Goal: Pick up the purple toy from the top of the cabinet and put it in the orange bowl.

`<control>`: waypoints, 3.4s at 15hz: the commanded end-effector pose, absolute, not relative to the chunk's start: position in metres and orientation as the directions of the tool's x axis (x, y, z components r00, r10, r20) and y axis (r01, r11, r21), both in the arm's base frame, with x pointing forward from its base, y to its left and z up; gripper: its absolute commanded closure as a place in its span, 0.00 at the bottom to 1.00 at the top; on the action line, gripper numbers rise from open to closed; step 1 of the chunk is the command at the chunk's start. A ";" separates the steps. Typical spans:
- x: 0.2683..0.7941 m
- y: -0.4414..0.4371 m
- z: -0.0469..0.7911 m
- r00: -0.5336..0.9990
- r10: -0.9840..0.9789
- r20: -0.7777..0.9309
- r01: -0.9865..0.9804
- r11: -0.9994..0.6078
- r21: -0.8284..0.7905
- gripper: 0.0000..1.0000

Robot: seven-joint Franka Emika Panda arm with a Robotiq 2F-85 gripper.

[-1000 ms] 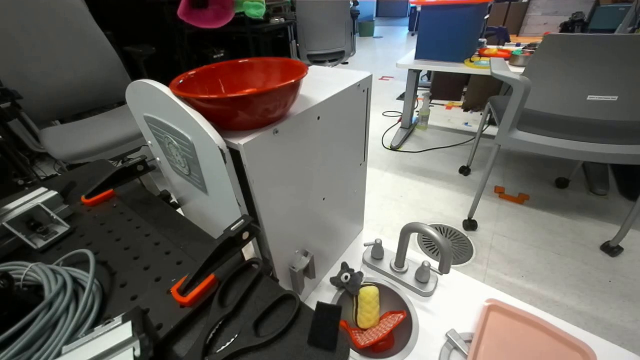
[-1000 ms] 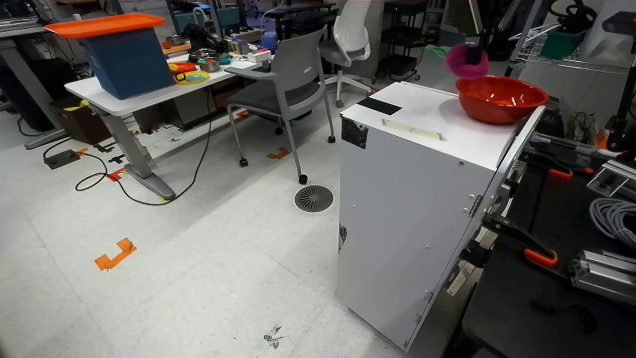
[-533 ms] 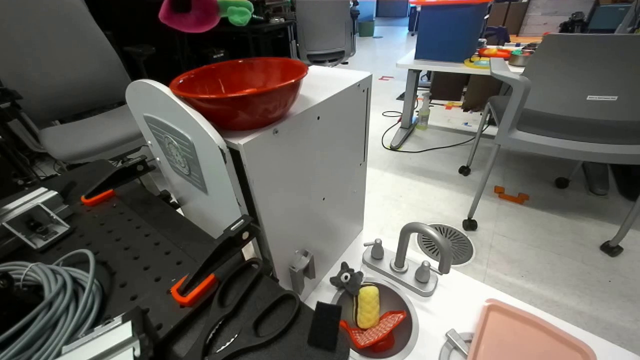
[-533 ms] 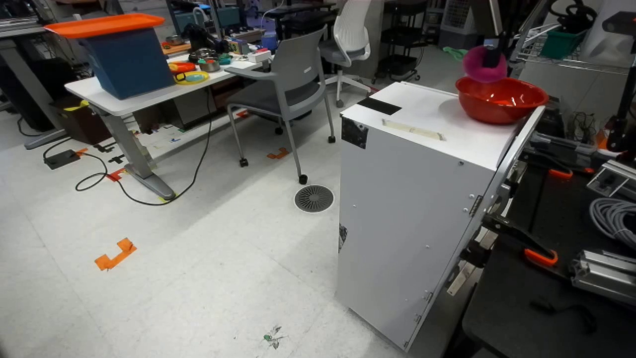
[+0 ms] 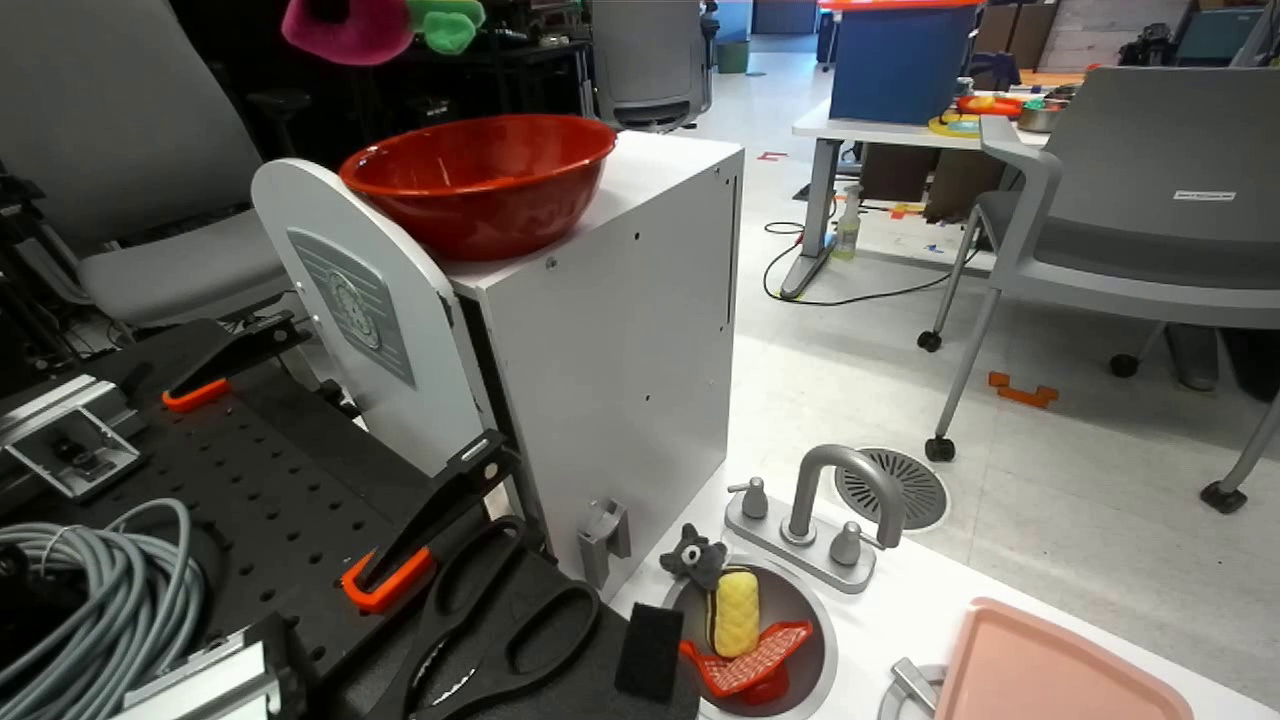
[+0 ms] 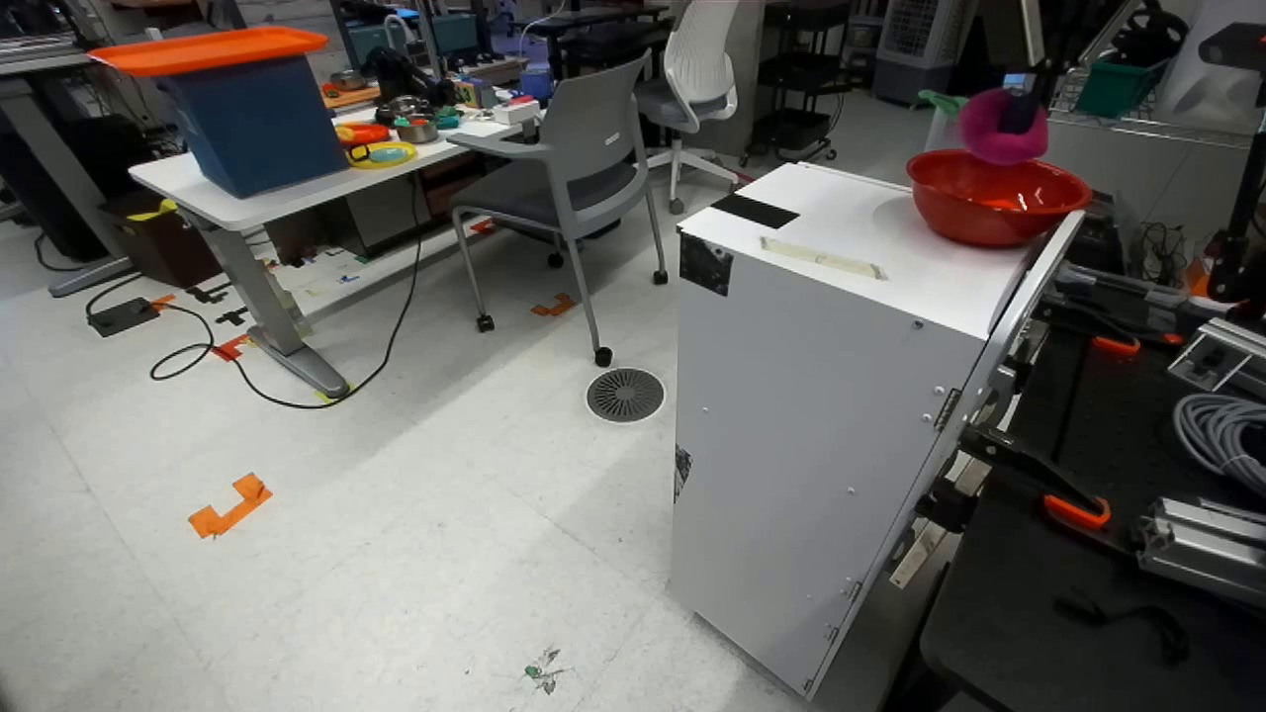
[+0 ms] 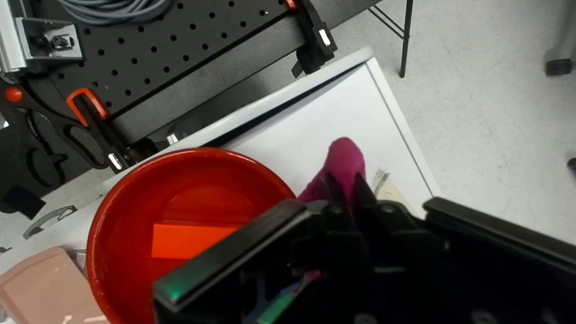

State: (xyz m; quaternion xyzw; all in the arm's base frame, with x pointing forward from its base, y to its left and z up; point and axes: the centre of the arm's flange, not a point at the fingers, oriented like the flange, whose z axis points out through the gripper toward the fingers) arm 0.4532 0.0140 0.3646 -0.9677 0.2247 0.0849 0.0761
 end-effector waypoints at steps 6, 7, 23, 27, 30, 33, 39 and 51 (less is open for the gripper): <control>0.450 -0.001 0.380 0.923 -0.297 -0.245 -0.315 -0.948 -0.041 0.98; 0.449 -0.002 0.382 0.922 -0.287 -0.260 -0.300 -0.954 -0.012 0.98; 0.448 -0.056 0.396 0.869 -0.408 -0.280 -0.374 -0.912 0.168 0.46; 0.449 -0.060 0.394 0.864 -0.417 -0.282 -0.387 -0.908 0.157 0.17; 0.449 -0.057 0.394 0.866 -0.414 -0.279 -0.385 -0.910 0.156 0.00; 0.452 -0.050 0.394 0.880 -0.387 -0.274 -0.356 -0.921 0.156 0.00; 0.454 -0.027 0.395 0.916 -0.306 -0.261 -0.278 -0.951 0.139 0.00; 0.456 -0.025 0.395 0.919 -0.295 -0.261 -0.267 -0.954 0.137 0.00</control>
